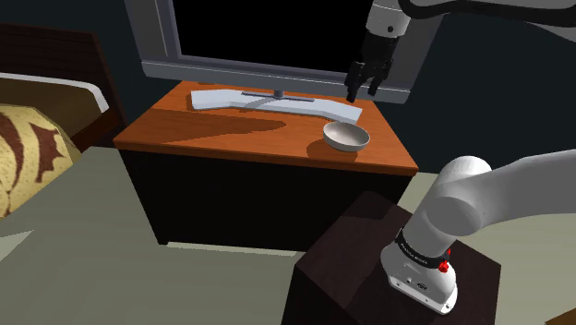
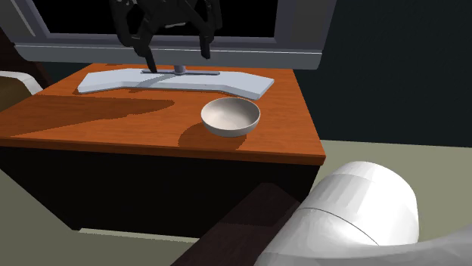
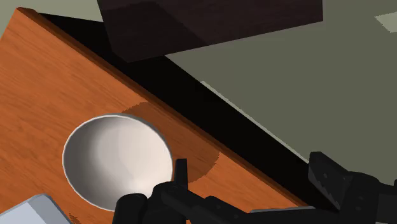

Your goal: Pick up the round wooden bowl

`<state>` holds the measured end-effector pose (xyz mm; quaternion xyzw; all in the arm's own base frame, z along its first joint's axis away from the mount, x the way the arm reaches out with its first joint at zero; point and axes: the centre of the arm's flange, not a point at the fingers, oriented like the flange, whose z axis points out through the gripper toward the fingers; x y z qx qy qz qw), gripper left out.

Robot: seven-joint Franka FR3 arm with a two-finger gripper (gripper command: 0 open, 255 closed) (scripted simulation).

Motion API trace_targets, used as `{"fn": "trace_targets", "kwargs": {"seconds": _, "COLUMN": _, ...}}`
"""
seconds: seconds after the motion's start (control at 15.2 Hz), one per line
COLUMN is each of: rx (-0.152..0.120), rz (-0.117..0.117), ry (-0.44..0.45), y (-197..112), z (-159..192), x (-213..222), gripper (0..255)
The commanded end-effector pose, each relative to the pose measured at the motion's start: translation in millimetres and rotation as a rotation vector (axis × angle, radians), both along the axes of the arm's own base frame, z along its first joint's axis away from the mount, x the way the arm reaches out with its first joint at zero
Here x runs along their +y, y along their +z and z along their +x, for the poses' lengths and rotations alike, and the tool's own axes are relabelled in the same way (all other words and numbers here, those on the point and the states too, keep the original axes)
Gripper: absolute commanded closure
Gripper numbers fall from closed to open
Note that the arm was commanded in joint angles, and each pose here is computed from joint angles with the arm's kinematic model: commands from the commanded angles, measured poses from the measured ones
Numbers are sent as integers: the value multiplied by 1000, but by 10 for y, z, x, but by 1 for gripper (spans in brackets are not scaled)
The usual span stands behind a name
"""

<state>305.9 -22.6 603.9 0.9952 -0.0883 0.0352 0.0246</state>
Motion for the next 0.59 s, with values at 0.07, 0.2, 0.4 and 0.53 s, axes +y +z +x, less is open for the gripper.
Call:
{"fn": "trace_targets", "kwargs": {"seconds": 0.07, "rx": 1, "rz": -4, "ry": 2, "y": -108, "z": 57, "x": -46, "gripper": 0}}
{"fn": "trace_targets", "kwargs": {"seconds": 0.2, "rx": 4, "rz": -13, "ry": 5, "y": -324, "z": 170, "x": -140, "gripper": 0}}
{"fn": "trace_targets", "kwargs": {"seconds": 0.4, "rx": 8, "rz": -27, "ry": 10, "y": -646, "z": 339, "x": -283, "gripper": 0}}
{"fn": "trace_targets", "kwargs": {"seconds": 0.53, "rx": 10, "rz": -36, "ry": 13, "y": -860, "z": 452, "x": -381, "gripper": 0}}
